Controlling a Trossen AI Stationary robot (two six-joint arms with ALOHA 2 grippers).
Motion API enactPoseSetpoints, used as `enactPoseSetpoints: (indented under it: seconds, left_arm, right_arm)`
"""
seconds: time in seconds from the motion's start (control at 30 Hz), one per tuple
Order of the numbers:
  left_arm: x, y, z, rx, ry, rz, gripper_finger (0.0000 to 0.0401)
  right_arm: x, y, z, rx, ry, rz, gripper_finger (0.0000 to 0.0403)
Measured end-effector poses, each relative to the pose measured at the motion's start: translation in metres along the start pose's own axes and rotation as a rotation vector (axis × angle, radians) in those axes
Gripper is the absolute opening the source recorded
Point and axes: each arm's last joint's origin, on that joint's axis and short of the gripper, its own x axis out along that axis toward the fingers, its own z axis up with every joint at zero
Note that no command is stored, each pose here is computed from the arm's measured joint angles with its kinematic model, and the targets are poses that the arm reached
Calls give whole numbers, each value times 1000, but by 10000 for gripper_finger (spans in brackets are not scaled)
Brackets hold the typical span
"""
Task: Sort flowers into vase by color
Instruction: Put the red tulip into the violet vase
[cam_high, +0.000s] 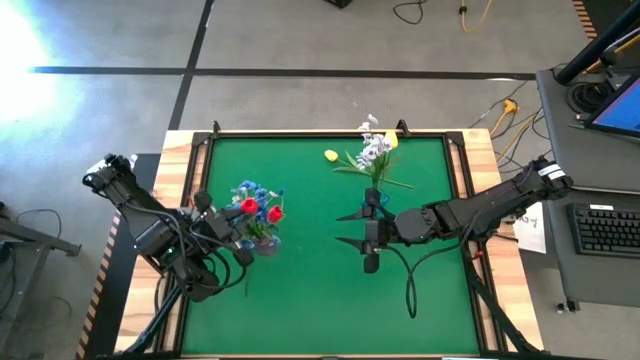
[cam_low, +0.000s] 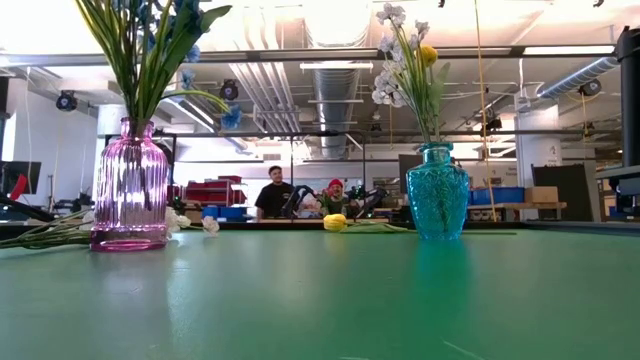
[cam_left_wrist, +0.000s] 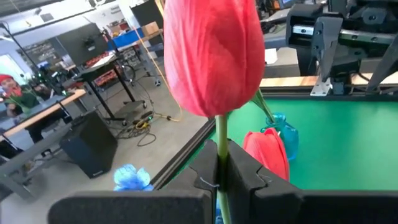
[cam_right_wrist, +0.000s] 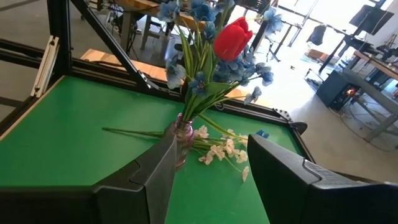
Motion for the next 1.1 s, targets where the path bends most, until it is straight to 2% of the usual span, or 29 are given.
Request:
enactPoseSetpoints:
  seconds: [0.23,0.5,1.1]
  left_arm:
    - [-1,3,1,45,-1,-2,0]
    - [0,2,1,-22,0,-1,0]
    - [0,-3,0,-67,0,-5,0]
  right_arm:
    - [0,0,0,5,1,0,192]
    - [0,0,0,10,2,0,192]
    - [0,0,-1,10,2,0,192]
